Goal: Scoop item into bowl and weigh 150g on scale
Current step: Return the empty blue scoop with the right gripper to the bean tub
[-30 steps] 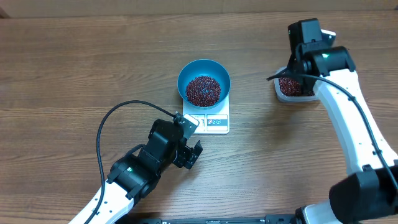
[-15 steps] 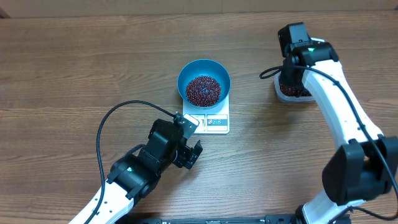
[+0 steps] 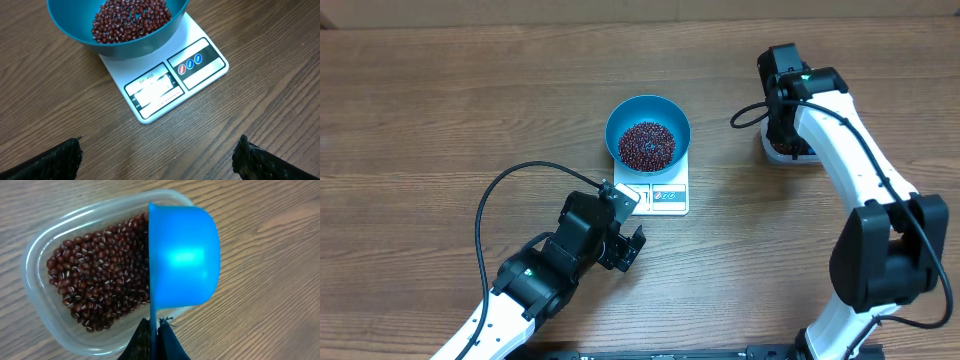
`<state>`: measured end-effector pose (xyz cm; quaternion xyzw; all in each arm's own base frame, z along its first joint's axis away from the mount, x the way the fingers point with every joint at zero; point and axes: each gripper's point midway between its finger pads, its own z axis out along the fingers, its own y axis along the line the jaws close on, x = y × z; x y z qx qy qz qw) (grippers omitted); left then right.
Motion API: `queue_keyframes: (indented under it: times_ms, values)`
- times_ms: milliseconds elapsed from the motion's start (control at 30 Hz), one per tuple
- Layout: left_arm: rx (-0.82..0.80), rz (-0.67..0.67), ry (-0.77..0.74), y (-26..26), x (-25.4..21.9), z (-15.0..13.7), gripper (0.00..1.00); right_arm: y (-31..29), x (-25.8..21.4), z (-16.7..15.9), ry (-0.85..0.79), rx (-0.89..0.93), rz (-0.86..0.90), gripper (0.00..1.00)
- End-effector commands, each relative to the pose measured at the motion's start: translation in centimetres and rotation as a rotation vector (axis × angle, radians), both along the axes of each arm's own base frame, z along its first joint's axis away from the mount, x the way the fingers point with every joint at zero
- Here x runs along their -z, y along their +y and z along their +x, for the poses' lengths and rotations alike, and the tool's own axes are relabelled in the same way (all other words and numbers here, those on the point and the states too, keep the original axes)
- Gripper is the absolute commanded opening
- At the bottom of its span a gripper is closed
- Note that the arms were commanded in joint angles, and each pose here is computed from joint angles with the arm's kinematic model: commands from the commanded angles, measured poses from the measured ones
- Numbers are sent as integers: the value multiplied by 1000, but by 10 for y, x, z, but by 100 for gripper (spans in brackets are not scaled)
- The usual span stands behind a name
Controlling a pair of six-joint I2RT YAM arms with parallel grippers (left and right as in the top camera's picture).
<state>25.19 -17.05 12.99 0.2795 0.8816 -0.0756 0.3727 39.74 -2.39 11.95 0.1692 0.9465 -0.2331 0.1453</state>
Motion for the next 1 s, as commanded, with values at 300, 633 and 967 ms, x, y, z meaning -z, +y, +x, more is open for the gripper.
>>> queue_keyframes:
  times_ms: [300,633,967]
  values:
    - [-13,9,4,3,4,1,100,12,40,-4,99,0,77,4]
    - [-13,9,4,3,4,1,100,27,46,-8,126,-13,168,4]
    - [-13,9,4,3,4,1,100,44,31,-1,67,-53,270,4]
